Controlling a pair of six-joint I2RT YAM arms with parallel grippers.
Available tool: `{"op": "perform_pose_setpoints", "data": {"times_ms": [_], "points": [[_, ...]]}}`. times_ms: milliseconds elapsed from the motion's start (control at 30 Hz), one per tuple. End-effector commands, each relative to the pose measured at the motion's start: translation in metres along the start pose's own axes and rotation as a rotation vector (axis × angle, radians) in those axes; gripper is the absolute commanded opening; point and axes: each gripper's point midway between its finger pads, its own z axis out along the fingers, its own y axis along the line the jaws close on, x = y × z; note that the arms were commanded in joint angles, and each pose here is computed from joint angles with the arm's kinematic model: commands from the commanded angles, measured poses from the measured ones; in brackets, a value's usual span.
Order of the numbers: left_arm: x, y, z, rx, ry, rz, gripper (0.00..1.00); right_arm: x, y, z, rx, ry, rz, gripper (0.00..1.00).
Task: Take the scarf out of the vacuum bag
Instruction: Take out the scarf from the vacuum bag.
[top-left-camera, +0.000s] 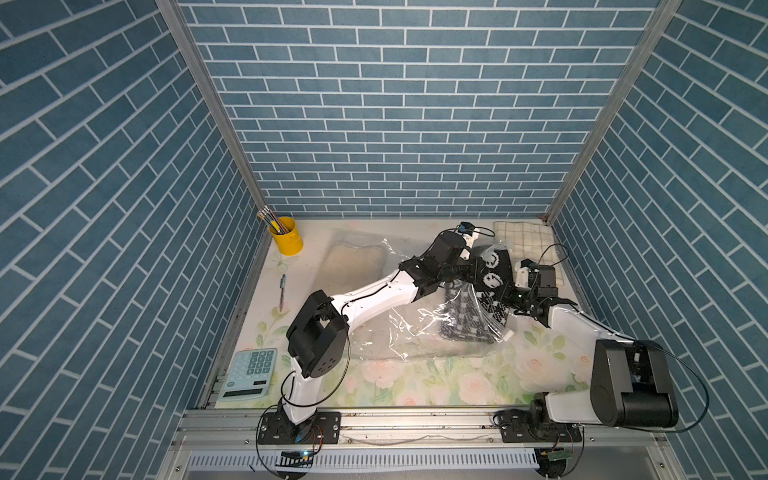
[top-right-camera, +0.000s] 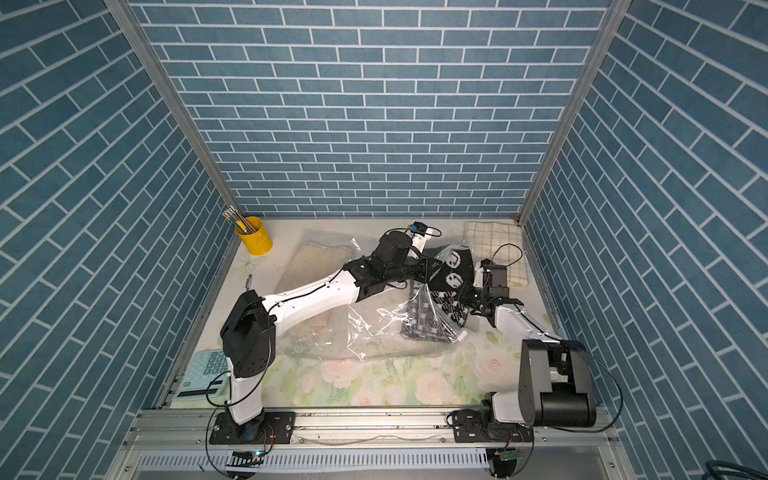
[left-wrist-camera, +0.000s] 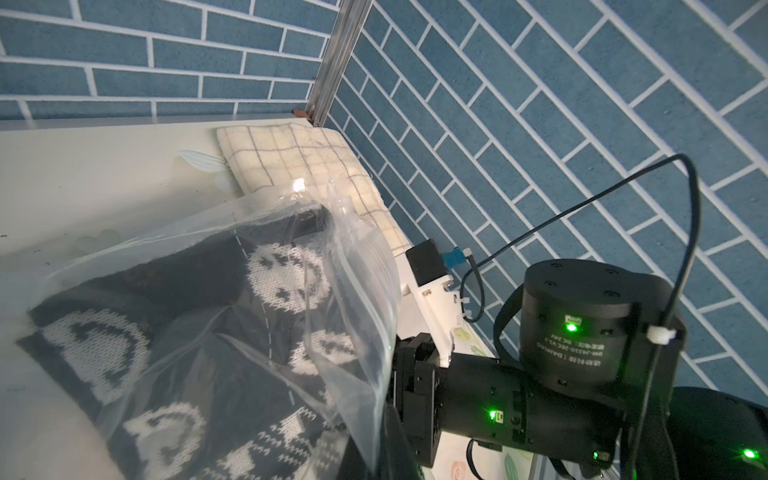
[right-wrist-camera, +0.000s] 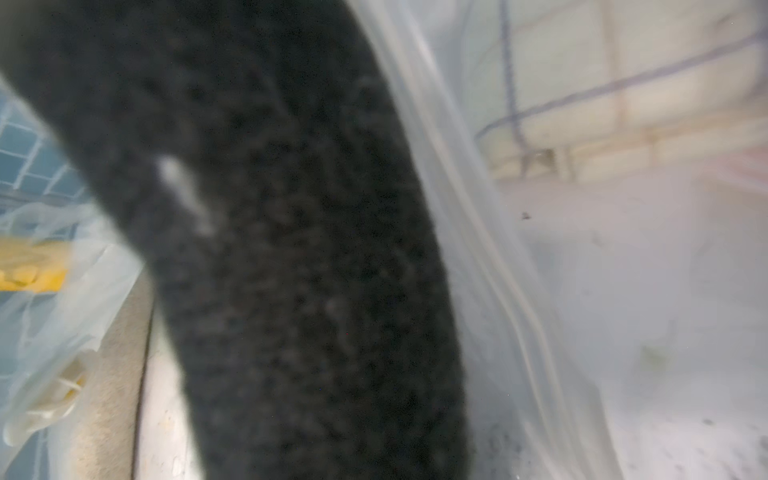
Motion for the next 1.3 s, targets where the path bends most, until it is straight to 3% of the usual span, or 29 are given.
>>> {"op": "perform_pose_setpoints", "data": {"times_ms": [0,200,367,633,967,1267], "points": [[-0.019,0.002,-0.016,-0.011,-0.050,-0.002,0.00,-0.040,-0.010,-0.022,0.100,-0.122,-0.030,0.00],[-0.017,0.006,-0.015,-0.019,-0.048,-0.007,0.00,-0.052,0.002,-0.031,0.033,-0.146,-0.035,0.00],[-0.015,0.008,-0.013,-0.020,-0.044,-0.012,0.00,-0.033,0.028,-0.013,-0.155,-0.071,-0.033,0.00],[-0.014,0.015,-0.014,-0.060,-0.046,-0.015,0.00,0.001,0.058,0.024,-0.247,0.066,-0.085,0.00],[-0.014,0.068,-0.028,-0.326,-0.069,-0.057,0.00,0.035,0.092,0.060,-0.281,0.167,-0.139,0.00],[-0.009,0.112,-0.044,-0.499,-0.106,-0.130,0.00,0.020,0.107,0.044,-0.307,0.121,-0.158,0.00]]}}
